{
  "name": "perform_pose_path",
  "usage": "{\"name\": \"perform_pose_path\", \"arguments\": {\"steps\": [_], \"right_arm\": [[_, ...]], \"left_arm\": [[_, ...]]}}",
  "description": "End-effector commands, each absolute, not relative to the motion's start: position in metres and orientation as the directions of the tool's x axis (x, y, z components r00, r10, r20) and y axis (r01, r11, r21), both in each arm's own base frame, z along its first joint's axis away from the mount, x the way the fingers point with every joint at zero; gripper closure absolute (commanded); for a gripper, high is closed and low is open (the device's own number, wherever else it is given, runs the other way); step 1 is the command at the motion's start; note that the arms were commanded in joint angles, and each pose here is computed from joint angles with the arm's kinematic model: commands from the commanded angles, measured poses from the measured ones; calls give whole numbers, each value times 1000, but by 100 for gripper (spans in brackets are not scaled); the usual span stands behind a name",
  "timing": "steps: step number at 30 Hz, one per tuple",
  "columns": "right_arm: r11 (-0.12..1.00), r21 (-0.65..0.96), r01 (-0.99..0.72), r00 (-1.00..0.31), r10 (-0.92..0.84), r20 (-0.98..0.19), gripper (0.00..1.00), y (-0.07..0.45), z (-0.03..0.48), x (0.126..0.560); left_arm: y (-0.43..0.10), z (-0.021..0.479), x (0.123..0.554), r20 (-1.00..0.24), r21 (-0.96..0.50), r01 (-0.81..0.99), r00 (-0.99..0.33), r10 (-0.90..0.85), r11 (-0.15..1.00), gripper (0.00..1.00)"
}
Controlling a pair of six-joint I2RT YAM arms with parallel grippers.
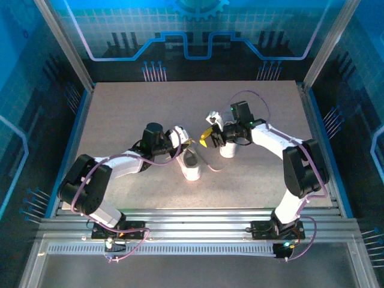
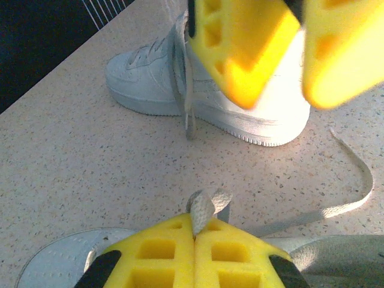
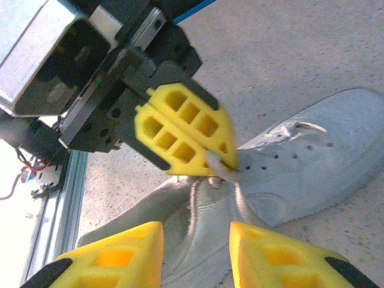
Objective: Tie the shoes
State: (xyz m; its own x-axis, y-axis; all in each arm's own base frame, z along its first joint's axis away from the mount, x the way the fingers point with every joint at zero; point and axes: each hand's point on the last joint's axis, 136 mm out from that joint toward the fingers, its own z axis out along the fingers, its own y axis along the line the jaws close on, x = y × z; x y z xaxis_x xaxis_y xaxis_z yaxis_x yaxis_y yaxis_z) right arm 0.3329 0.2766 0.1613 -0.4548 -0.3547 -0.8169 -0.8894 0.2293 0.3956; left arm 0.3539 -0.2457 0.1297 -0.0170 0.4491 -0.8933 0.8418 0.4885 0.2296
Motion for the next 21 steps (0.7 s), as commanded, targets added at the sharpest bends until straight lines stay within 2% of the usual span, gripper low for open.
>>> {"name": "perform_pose_path", "arguments": {"steps": [1,3,6,9,16,21], "right_arm": [[290,374,-881,-458,-324,-828,67,279,172,361],[281,384,-879,-462,-306,-832,65,285,176,372],[155,415,-897,-443,-278,-853,60,300,182,372],[76,372,-925,-377,-295,-878,57,307,173,363],[38,252,-967,-248,-375,-893,54,313,151,344],[27,225,-974,-216,-413,-885,53,320,143,340]], "left_arm": [[-246,144,350,-897,289,838,68,437,462,100],[-247,143,349,-896,294,840,76,438,456,100],[-245,145,349,-896,295,841,78,438,454,100],[-243,150,346,-903,259,866,61,425,427,100],[-237,154,336,-905,167,926,7,425,338,100],[-233,157,335,-903,145,939,-4,430,313,100]]}}
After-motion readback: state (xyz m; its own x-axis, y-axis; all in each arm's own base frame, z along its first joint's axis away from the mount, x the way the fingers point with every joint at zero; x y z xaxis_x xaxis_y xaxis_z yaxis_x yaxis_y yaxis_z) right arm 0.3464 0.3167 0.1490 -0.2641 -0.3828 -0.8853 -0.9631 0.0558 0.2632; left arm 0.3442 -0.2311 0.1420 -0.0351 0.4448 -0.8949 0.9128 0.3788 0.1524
